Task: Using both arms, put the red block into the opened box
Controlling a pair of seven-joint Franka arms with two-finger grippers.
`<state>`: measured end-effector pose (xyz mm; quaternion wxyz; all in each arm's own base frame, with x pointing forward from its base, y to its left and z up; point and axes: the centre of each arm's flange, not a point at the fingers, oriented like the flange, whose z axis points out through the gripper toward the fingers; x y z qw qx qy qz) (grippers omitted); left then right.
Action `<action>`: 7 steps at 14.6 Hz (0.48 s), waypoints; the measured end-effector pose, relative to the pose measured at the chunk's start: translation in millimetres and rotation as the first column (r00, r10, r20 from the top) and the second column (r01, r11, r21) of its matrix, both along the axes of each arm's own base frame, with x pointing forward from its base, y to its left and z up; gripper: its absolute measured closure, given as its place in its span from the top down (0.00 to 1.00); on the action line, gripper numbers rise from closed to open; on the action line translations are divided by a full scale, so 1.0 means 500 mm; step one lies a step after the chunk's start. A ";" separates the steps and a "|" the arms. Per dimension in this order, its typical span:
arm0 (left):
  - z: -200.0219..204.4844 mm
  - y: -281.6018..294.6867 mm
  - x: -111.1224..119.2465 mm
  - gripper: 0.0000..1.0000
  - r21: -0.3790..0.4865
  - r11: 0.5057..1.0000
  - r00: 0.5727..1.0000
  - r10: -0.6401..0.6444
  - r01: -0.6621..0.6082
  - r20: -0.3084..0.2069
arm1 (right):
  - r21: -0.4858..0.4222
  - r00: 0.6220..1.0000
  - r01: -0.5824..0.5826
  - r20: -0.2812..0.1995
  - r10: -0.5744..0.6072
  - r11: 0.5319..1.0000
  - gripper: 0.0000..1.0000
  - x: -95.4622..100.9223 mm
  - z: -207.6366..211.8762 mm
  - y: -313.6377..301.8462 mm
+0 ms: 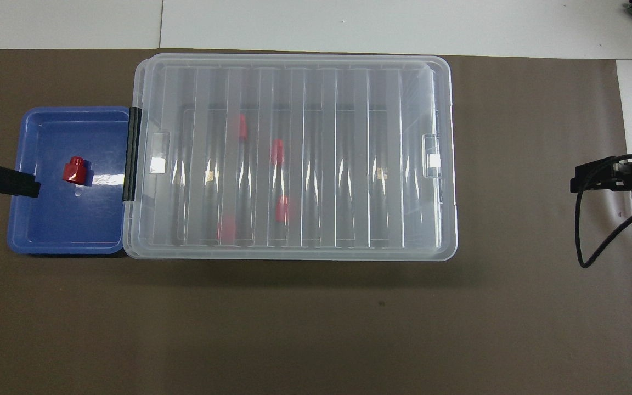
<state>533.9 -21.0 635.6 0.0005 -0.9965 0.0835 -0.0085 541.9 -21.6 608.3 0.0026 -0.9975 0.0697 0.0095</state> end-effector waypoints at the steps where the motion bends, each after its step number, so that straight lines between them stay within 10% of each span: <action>1: 0.000 0.000 0.000 1.00 -0.001 1.000 1.000 0.009 -0.009 0.000 | 0.000 1.000 0.000 0.000 0.000 1.000 1.00 0.000 0.000 0.000; 7: 0.000 0.000 0.000 1.00 -0.003 0.999 0.999 0.038 -0.038 0.000 | -0.001 0.999 -0.013 0.047 0.013 1.000 1.00 0.012 0.001 0.015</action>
